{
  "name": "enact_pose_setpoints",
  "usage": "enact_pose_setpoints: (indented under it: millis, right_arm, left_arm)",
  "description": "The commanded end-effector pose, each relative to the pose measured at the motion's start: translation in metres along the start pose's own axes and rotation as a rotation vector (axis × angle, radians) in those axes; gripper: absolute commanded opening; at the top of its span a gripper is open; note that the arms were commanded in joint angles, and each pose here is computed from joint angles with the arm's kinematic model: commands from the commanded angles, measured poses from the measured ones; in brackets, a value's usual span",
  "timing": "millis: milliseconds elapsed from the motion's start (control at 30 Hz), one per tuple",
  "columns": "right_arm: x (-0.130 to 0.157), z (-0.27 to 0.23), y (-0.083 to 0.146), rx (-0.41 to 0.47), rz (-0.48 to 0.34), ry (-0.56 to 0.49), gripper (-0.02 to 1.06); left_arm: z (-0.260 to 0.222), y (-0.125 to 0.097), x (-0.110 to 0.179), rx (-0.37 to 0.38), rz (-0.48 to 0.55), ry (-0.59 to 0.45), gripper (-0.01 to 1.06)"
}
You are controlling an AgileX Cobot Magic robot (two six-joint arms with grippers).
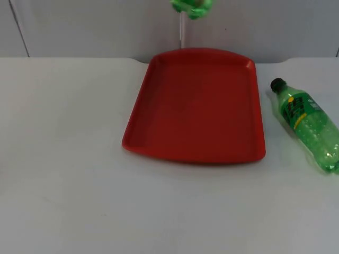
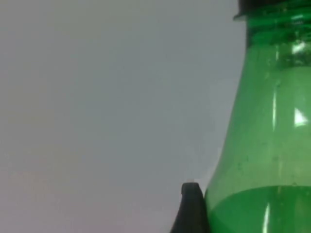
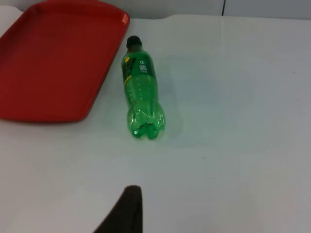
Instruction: Place the bottle upright on the tray.
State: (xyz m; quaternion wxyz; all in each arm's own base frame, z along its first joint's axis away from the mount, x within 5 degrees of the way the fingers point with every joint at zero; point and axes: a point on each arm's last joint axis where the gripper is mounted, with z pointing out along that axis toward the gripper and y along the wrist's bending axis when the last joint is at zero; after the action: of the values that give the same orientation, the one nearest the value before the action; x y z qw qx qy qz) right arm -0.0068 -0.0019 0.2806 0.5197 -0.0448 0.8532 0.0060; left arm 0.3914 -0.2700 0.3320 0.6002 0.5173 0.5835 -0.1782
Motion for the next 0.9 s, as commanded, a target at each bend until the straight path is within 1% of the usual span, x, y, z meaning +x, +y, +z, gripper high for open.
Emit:
enact_pose_setpoints:
  millis: [0, 33, 67, 100, 133, 167, 200, 267, 300, 333, 433, 467, 500, 567, 600, 633, 667, 700, 733, 767, 800, 833, 867]
  right_arm:
    - [0.0, 0.0, 0.0, 0.003, -0.007, -0.004, 1.05]
    - [0.0, 0.0, 0.0, 0.003, -0.007, -0.004, 1.05]
    - [0.0, 0.0, 0.0, 0.003, -0.007, -0.004, 1.05]
    - [0.0, 0.0, 0.0, 0.003, -0.007, -0.004, 1.05]
    - [0.0, 0.0, 0.0, 0.003, -0.007, -0.004, 1.05]
    - [0.0, 0.0, 0.0, 0.003, -0.007, -0.004, 1.05]
    - [0.0, 0.0, 0.0, 0.003, -0.007, -0.004, 1.05]
    - [0.0, 0.0, 0.0, 0.003, -0.007, -0.004, 1.05]
    - [0.0, 0.0, 0.0, 0.003, -0.007, -0.004, 1.05]
    - [0.0, 0.0, 0.0, 0.003, -0.007, -0.004, 1.05]
    - [0.0, 0.0, 0.0, 0.003, -0.007, -0.004, 1.05]
    - [0.0, 0.0, 0.0, 0.003, -0.007, -0.004, 1.05]
    - [0.0, 0.0, 0.0, 0.003, -0.007, -0.004, 1.05]
    - [0.0, 0.0, 0.0, 0.003, -0.007, -0.004, 1.05]
    - [0.0, 0.0, 0.0, 0.003, -0.007, -0.004, 1.05]
    - [0.0, 0.0, 0.0, 0.003, -0.007, -0.004, 1.05]
    - [0.0, 0.0, 0.0, 0.003, -0.007, -0.004, 1.05]
    - [0.0, 0.0, 0.0, 0.003, -0.007, -0.004, 1.05]
    - [0.0, 0.0, 0.0, 0.003, -0.007, -0.004, 1.05]
    - [0.0, 0.0, 0.0, 0.003, -0.007, -0.004, 1.05]
    - [0.0, 0.0, 0.0, 0.003, -0.007, -0.004, 1.05]
    - [0.0, 0.0, 0.0, 0.003, -0.007, -0.004, 1.05]
    - [0.0, 0.0, 0.0, 0.003, -0.007, -0.004, 1.05]
  left_arm:
    - [-0.008, -0.011, -0.013, 0.185, 0.115, -0.102, 0.0]
    - [-0.012, -0.014, -0.013, 0.26, 0.131, -0.136, 0.0]
    - [-0.017, -0.014, -0.012, 0.309, 0.145, -0.16, 0.0]
    - [-0.02, -0.011, -0.007, 0.336, 0.138, -0.168, 0.0]
    - [-0.024, -0.004, -0.002, 0.33, 0.104, -0.157, 0.0]
    - [-0.024, -0.004, -0.002, 0.33, 0.104, -0.157, 0.0]
    - [-0.026, 0.004, 0.003, 0.298, 0.055, -0.132, 0.0]
    - [-0.03, 0.028, 0.007, 0.141, -0.165, -0.137, 0.0]
    - [-0.033, 0.039, 0.008, 0.064, -0.245, -0.173, 0.0]
    - [-0.033, 0.039, 0.008, 0.064, -0.245, -0.173, 0.0]
    - [-0.04, 0.061, 0.011, -0.127, -0.45, -0.295, 0.0]
    - [-0.04, 0.061, 0.011, -0.127, -0.45, -0.295, 0.0]
    - [-0.04, 0.069, 0.016, -0.24, -0.513, -0.307, 0.0]
    - [-0.037, 0.073, 0.026, -0.399, -0.611, -0.245, 0.0]
    - [-0.036, 0.072, 0.032, -0.459, -0.62, -0.197, 0.0]
    - [-0.032, 0.069, 0.038, -0.479, -0.617, -0.179, 0.0]
    - [-0.032, 0.069, 0.038, -0.479, -0.617, -0.179, 0.0]
    - [-0.028, 0.065, 0.044, -0.483, -0.567, -0.162, 0.0]
    - [-0.024, 0.059, 0.049, -0.476, -0.546, -0.161, 0.0]
    - [-0.019, 0.051, 0.054, -0.458, -0.535, -0.177, 0.0]
    - [-0.017, 0.046, 0.059, -0.442, -0.534, -0.226, 0.0]
    - [-0.015, 0.042, 0.068, -0.439, -0.568, -0.259, 0.0]
    - [-0.015, 0.042, 0.068, -0.439, -0.568, -0.259, 0.0]
